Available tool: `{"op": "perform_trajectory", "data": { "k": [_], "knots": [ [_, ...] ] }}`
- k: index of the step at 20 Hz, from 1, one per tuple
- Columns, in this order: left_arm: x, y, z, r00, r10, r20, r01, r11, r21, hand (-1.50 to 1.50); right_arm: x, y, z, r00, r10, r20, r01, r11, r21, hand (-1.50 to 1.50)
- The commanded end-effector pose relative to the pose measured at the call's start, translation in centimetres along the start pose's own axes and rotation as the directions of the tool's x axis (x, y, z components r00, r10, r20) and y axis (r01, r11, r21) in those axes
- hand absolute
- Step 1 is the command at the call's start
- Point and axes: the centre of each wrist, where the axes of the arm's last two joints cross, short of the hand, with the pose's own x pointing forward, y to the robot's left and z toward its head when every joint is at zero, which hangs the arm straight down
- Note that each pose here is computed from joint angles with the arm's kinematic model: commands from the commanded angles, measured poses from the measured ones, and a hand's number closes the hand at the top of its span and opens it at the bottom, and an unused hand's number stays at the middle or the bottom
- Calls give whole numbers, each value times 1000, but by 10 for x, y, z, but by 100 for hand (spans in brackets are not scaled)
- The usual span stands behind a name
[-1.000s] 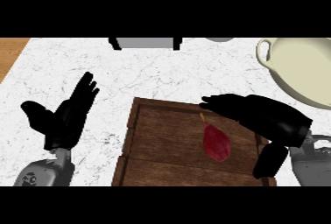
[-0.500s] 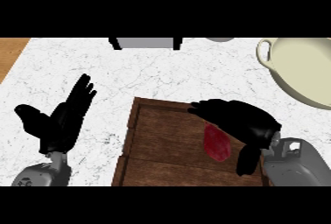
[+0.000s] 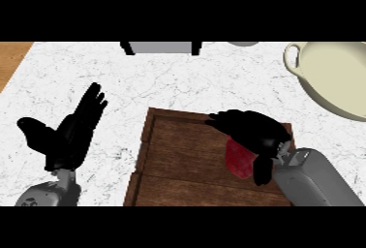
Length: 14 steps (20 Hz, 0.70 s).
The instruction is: Pick the pear from the tray and place it in the pot
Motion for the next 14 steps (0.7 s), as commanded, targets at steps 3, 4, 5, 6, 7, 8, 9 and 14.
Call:
{"op": "perform_trajectory", "data": {
  "k": [3, 4, 5, 6, 7, 8, 9, 14],
  "knots": [
    [-4, -8, 2, 1000, -3, 5, 3, 1000, 2, 0, 1, -2, -28, 1000, 22, -15, -21, 999, 35, -150],
    [-6, 1, 15, 1000, 0, 11, 0, 1000, 0, 0, 10, 20, -12, 1000, 26, -17, -25, 999, 44, -150],
    [14, -7, -1, 1000, -11, -3, 11, 1000, -2, 0, 3, 4, -23, 1000, 18, -16, -17, 999, 47, -150],
    [-2, -14, -1, 1000, -4, -3, 4, 1000, -8, 0, 8, -10, -17, 1000, 14, -7, -13, 999, 42, -150],
    [0, -21, -2, 1000, -12, -4, 12, 1000, 4, 0, -4, 11, -22, 1000, -5, -2, 5, 999, 34, -150],
    [10, 6, 22, 1000, -26, 9, 26, 1000, 10, 0, 2, 25, -18, 996, -39, 86, 36, 999, 36, 150],
    [-3, -1, -5, 1000, -3, -1, 3, 1000, 24, 0, 10, 17, -29, 988, -53, 147, 53, 999, 6, 150],
    [-6, 9, -3, 1000, -12, -9, 12, 1000, 5, 0, 10, 18, -30, 989, -12, 148, 17, 999, -38, 150]
  ]
}}
